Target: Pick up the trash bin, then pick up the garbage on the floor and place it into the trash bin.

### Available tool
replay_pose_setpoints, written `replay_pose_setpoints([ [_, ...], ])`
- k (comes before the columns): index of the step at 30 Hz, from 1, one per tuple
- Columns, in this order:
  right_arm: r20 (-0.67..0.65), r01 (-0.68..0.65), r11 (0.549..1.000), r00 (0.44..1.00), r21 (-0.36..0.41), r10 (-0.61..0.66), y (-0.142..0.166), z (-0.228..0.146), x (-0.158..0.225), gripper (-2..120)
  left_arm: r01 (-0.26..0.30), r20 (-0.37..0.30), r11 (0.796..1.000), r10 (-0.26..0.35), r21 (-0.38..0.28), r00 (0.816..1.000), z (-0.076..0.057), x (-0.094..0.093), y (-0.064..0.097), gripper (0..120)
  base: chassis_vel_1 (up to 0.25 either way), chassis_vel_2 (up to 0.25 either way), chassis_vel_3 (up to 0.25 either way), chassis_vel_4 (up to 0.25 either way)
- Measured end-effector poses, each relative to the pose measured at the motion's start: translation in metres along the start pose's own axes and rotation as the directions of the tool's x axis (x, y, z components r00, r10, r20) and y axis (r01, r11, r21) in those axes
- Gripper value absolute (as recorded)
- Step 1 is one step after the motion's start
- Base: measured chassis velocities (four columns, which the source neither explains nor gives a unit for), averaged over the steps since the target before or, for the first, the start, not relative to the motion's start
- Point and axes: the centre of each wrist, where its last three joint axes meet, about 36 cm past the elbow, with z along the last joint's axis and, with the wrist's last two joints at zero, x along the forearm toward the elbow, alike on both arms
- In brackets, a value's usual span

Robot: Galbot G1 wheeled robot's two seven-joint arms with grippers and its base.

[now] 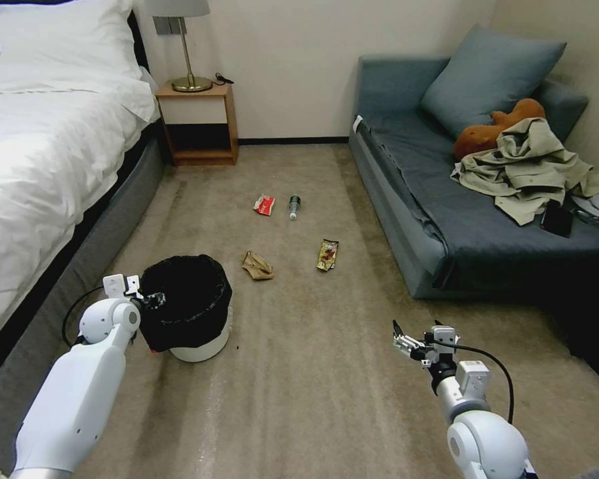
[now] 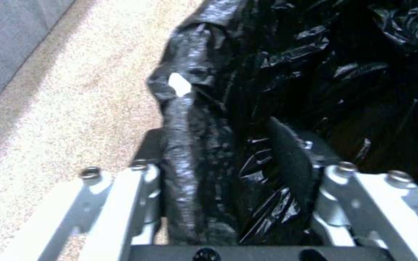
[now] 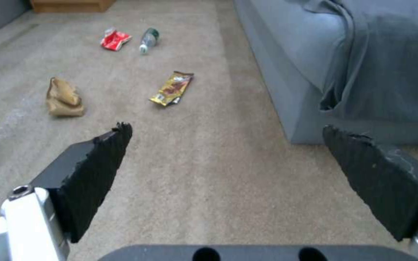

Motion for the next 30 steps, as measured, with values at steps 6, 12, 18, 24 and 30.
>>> replay_pose_setpoints([
  [6,-0.001,0.005,1.0,1.0,0.0,-0.005,0.002,0.0,0.001,100,0.004,0.019,1.0,-0.004,0.001,1.0,0.005,0.005,0.005,21,0.0,0.0,0.0,0.0],
  [12,-0.003,0.008,1.0,1.0,-0.001,-0.008,0.003,0.0,0.001,100,-0.004,0.033,1.0,0.004,0.0,0.999,0.007,0.012,0.007,5,0.0,0.0,0.0,0.0],
  [18,-0.004,0.015,1.0,1.0,-0.002,-0.015,0.006,0.001,0.003,100,-0.014,0.06,1.0,0.015,-0.015,0.998,0.01,0.023,0.01,5,0.0,0.0,0.0,0.0],
  [24,-0.008,0.017,1.0,1.0,0.001,-0.017,0.005,0.002,0.006,100,-0.007,0.08,1.0,0.008,-0.015,0.997,0.014,0.033,0.013,5,0.0,0.0,0.0,0.0],
  [30,-0.012,0.043,0.998,0.999,-0.036,-0.044,0.008,-0.007,0.012,100,0.105,0.176,0.994,-0.098,-0.029,0.98,0.008,0.048,0.034,4,0.0,0.0,0.0,0.0],
])
